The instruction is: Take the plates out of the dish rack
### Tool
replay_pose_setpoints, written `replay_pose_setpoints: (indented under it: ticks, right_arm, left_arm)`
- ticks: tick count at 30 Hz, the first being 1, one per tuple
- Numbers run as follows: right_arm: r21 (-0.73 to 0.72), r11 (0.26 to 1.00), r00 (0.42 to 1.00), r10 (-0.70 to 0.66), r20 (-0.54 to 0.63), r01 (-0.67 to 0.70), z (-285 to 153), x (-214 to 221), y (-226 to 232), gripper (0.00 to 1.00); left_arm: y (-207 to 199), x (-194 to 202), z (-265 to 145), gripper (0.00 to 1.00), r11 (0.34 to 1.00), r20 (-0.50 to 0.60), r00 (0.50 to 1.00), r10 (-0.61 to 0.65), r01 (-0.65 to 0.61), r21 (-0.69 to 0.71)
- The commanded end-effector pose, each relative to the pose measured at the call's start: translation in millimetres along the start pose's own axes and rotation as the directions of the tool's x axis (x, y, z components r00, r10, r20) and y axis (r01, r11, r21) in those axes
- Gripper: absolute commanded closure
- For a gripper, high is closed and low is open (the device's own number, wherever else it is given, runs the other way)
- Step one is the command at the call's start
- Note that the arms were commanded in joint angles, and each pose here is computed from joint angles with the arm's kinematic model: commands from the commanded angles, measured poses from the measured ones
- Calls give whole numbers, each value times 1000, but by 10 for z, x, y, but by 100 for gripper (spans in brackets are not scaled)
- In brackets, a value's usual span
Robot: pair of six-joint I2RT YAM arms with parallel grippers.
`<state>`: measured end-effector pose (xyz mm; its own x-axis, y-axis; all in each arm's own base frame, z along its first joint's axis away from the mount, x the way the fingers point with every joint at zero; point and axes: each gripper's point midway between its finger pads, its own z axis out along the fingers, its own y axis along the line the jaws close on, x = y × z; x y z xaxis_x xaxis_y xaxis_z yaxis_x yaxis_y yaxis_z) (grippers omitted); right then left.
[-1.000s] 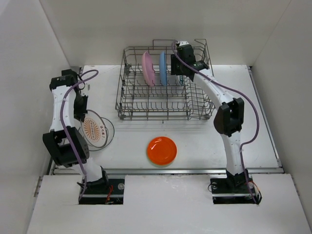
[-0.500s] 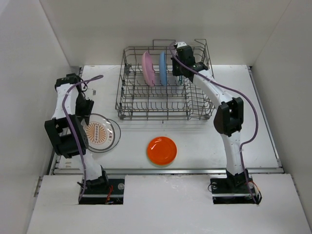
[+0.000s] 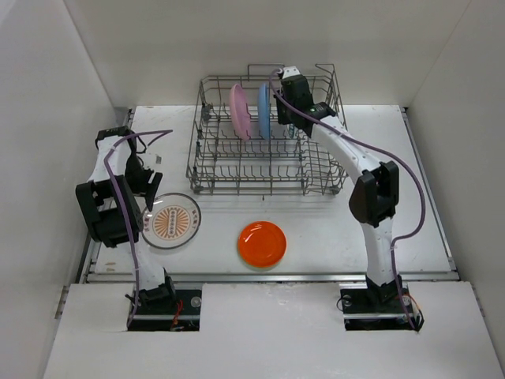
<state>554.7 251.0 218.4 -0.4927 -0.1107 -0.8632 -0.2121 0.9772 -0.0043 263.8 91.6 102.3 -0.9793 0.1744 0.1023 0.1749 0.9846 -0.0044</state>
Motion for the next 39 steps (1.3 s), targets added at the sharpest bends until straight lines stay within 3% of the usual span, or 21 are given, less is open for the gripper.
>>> replay_pose_setpoints:
  ticks: [1,8,12,16,17,21,26,29,33,39]
  right_arm:
    - [61,997,962,33,272,-51,-783,-975,-126,100]
    - [96,994,936,-77,343,47,-1317,-1178,161,100]
    - [69,988,905,-155,396,139,-1778,-1286,549,100]
    - [-155,920,851,-257,458,361,-2265,-1092,1494,100]
    - [-281,845,824,-279,493,455,-2541,-919,1966,100]
    - [-418,627,735,-410,540,657,-2891,-228,2932,100]
    - [-415,432,598,-542,590,801,-3037,440,3450,100]
    - [-453,362,580,-516,630,815,-3096,589,3634,100]
    - [-434,324,541,-540,645,841,-2970,766,3869,100]
    - [-375,349,512,-622,593,859,-2558,1246,4023,100]
  left_arm:
    - [-158,39,-230,35,997,68,997,38,-42,61]
    - [-54,15,-394,35,996,125,988,-87,86,17]
    - [130,-60,-596,35,972,221,948,-231,235,7]
    - [394,-90,-805,34,900,313,852,-419,436,19]
    - [474,-126,-881,34,863,347,805,-481,505,24]
    - [644,-139,-1204,33,775,453,666,-593,625,94]
    - [738,-49,-1698,28,670,576,477,-664,722,173]
    - [862,91,-2019,24,633,681,375,-629,756,167]
    - [891,203,-2240,20,616,755,311,-578,773,153]
    - [824,249,-2335,19,641,776,310,-549,752,153]
